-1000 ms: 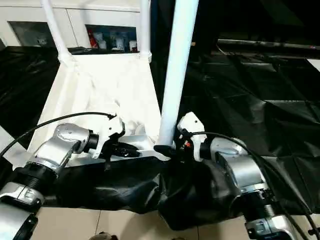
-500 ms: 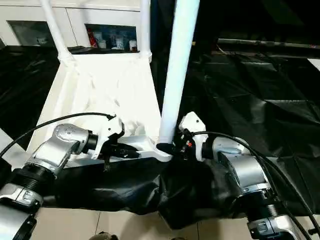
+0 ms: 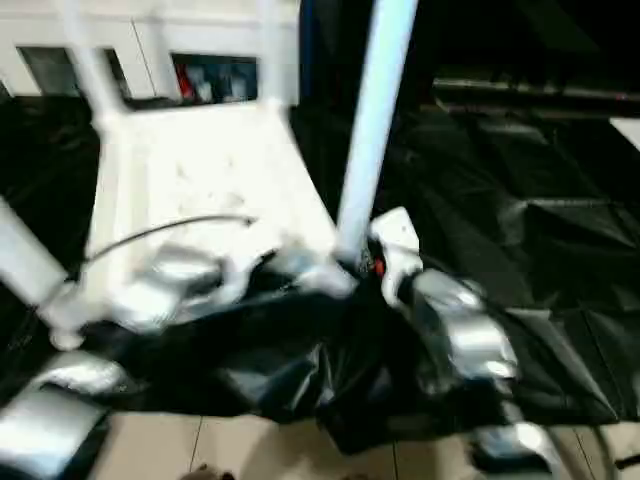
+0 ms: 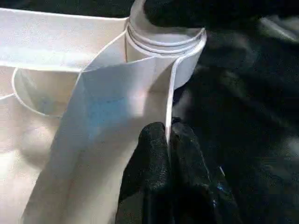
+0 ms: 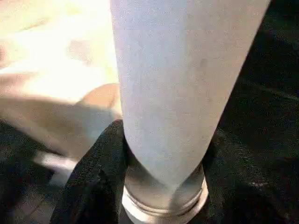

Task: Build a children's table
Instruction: Rotate leg to tighten

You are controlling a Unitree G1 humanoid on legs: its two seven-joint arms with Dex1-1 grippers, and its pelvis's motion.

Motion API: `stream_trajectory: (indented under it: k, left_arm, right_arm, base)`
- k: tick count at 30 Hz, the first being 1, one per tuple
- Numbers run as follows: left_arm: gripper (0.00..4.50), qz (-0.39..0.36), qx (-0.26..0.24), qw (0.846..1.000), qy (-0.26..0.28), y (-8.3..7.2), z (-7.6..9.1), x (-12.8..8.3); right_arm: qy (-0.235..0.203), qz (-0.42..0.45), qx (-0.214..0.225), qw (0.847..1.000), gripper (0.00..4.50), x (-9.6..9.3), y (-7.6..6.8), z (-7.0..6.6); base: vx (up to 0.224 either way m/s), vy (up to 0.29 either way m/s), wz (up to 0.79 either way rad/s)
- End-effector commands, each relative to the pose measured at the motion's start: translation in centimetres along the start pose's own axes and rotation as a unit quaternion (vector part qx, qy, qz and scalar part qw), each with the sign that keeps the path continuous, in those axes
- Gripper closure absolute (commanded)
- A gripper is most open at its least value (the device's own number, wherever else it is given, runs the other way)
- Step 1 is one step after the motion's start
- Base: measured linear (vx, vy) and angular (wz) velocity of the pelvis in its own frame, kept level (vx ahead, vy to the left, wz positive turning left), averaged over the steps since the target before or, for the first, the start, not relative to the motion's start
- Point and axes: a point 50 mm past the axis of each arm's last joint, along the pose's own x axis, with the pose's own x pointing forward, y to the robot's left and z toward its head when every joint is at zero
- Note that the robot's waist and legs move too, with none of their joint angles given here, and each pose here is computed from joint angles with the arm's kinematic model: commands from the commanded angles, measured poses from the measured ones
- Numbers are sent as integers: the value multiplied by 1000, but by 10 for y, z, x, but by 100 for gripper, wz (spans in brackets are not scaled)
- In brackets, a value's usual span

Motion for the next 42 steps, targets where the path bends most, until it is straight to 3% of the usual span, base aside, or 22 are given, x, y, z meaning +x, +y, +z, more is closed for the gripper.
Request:
stream_trajectory:
  k: [1, 3, 8, 9, 14, 18, 21, 26, 31, 37, 42]
  left_arm:
    - [450, 96, -31, 995, -22, 10, 10, 4]
    - [450, 89, -28, 995, -29, 0, 18, 17]
    - [450, 67, -1, 997, -29, -6, 19, 21]
    - [450, 62, 4, 998, -30, -7, 19, 21]
    - [450, 37, 15, 999, -32, -4, 16, 16]
    - [450, -7, 30, 999, -40, -3, 11, 9]
    - [450, -47, 29, 998, -38, -2, 4, 0]
    - [450, -167, 57, 982, -67, -10, 0, -21]
    - [450, -214, 53, 974, -46, -11, -8, -34]
    - [450, -234, 55, 970, -33, -10, -14, -43]
    - [450, -238, 52, 969, -30, -9, -15, -49]
  right_arm:
    - [73, -16, 40, 996, 257, 6, 19, -33]
    - [63, -27, 58, 996, 257, 16, 32, -28]
    - [33, -21, 61, 997, 257, 19, 38, -20]
    - [27, -20, 62, 998, 201, 18, 37, -18]
    - [8, -23, 67, 997, 165, 11, 22, -13]
    - [-2, 23, 33, 999, 144, 0, 8, -7]
    - [5, 86, -15, 996, 105, -12, 0, -4]
    - [14, 188, -78, 979, 104, -36, -12, 6]
    - [30, 261, -121, 957, 104, -50, -15, 9]
    - [42, 311, -124, 941, 104, -55, -16, 12]
    - [50, 330, -127, 934, 150, -55, -16, 11]
  base:
    - [0, 0, 0]
    - [0, 0, 0]
    - [0, 0, 0]
    - [0, 0, 0]
    - [0, 0, 0]
    - [0, 0, 0]
    - [0, 0, 0]
    - [0, 0, 0]
    - [0, 0, 0]
    - [0, 0, 0]
    - [0, 0, 0]
